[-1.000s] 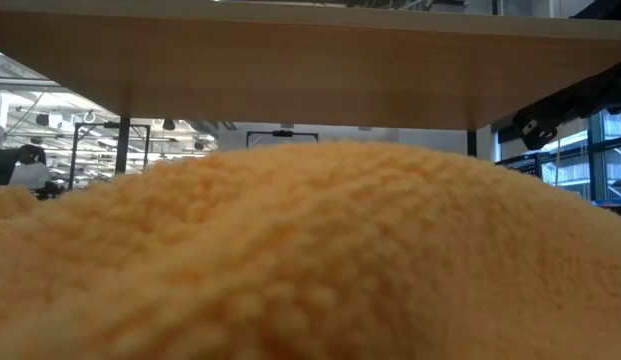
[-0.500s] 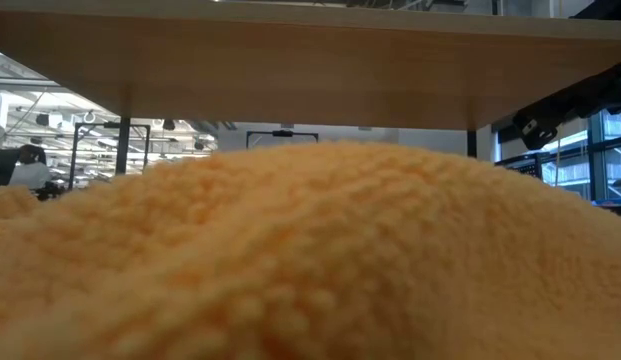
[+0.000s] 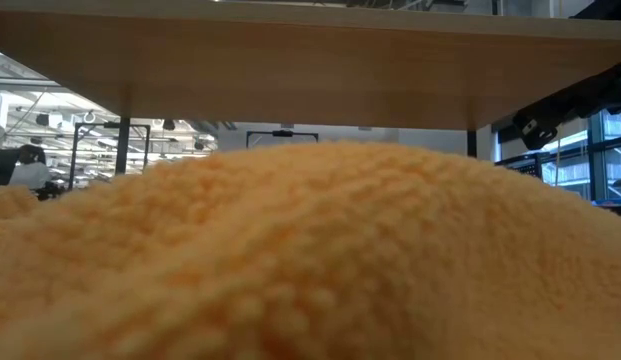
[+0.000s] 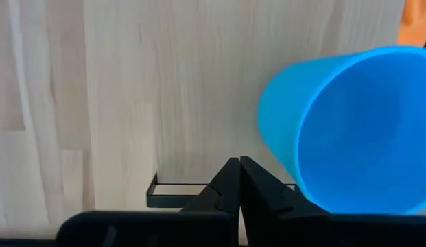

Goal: Stack small to large cups/mugs on shelf
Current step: Put the blue mug on the shelf, then put the dark blue mug on the shelf

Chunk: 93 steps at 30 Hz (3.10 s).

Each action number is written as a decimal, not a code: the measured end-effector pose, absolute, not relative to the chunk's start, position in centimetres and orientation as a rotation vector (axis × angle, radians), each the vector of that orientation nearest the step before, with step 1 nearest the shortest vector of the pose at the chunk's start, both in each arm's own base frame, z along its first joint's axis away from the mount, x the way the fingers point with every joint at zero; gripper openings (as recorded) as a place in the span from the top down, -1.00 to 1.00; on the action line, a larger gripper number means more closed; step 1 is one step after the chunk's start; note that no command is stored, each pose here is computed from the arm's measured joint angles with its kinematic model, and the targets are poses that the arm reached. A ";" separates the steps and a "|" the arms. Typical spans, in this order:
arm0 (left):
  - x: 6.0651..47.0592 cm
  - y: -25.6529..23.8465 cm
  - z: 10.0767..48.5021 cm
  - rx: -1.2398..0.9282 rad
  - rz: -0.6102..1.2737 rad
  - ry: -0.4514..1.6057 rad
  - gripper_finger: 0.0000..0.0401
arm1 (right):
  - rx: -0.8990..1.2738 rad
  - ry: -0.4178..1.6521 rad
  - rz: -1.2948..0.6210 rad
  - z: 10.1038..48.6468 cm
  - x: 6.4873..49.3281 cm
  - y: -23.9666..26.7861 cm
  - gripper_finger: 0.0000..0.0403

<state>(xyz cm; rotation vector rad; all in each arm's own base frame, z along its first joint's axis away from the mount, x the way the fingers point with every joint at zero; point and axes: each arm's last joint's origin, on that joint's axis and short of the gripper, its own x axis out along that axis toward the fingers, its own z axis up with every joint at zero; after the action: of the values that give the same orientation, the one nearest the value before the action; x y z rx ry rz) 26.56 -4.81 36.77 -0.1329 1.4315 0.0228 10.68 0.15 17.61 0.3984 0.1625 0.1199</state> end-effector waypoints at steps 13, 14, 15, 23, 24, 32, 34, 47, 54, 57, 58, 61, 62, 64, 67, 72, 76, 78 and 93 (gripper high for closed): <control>27.5 -5.1 36.4 -0.135 -0.072 1.357 0.99 | 0.398 0.163 0.120 17.6 10.7 0.1 0.38; 27.6 -5.1 36.4 -0.135 -0.072 1.354 0.99 | 0.398 0.163 0.120 17.6 10.7 0.1 0.38; 27.6 -5.1 36.4 -0.135 -0.073 1.351 0.99 | 0.398 0.163 0.120 17.6 10.7 0.1 0.38; 27.8 -5.2 36.4 -0.146 -0.082 1.336 0.99 | 0.398 0.163 0.120 17.6 10.7 0.1 0.38; 27.8 -5.2 36.4 -0.150 -0.087 1.331 1.00 | 0.398 0.163 0.120 17.6 10.7 0.1 0.38; 28.3 -5.3 36.6 -0.157 -0.106 1.280 0.99 | 0.398 0.162 0.120 17.6 10.7 0.1 0.38; 28.3 -5.3 36.6 -0.155 -0.105 1.278 1.00 | 0.398 0.163 0.120 17.6 10.7 0.1 0.38; 28.3 -4.2 36.5 -0.061 0.072 1.271 0.98 | 0.398 0.162 0.120 17.6 10.7 0.1 0.38; 28.2 -3.9 36.6 -0.050 0.126 1.256 0.82 | 0.398 0.163 0.119 17.6 10.7 0.1 0.38; 28.2 -3.5 36.6 -0.059 0.141 1.257 0.71 | 0.398 0.163 0.120 17.6 10.7 0.1 0.38; 28.2 -3.3 36.6 -0.063 0.150 1.262 0.67 | 0.398 0.163 0.120 17.6 10.7 0.1 0.38; 27.7 -2.2 36.7 -0.064 0.191 1.299 0.57 | 0.398 0.163 0.120 17.6 10.7 0.1 0.38; 27.5 -1.8 36.7 -0.060 0.210 1.309 0.55 | 0.398 0.163 0.120 17.6 10.7 0.1 0.38; 26.8 -1.0 37.1 -0.058 0.243 1.329 0.52 | 0.398 0.163 0.120 17.6 10.7 0.1 0.38; 25.6 -0.1 38.3 -0.083 0.249 1.289 0.51 | 0.398 0.162 0.120 17.6 10.7 0.1 0.38; 22.6 0.7 40.7 -0.156 0.269 1.178 0.52 | 0.398 0.162 0.120 17.6 10.7 0.1 0.38; 19.9 0.6 42.2 -0.233 0.307 1.084 0.53 | 0.398 0.163 0.120 17.6 10.7 0.1 0.38; 18.7 0.1 42.3 -0.270 0.315 1.063 0.53 | 0.398 0.163 0.120 17.6 10.7 0.1 0.38; 13.1 -7.0 34.7 -0.473 0.179 1.227 0.53 | 0.398 0.163 0.120 17.6 10.7 0.1 0.38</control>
<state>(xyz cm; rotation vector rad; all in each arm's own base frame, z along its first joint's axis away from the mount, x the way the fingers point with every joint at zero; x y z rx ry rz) 13.09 -7.00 34.70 -0.4728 1.2273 0.1794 10.68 0.15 17.60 0.3982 0.1633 0.1202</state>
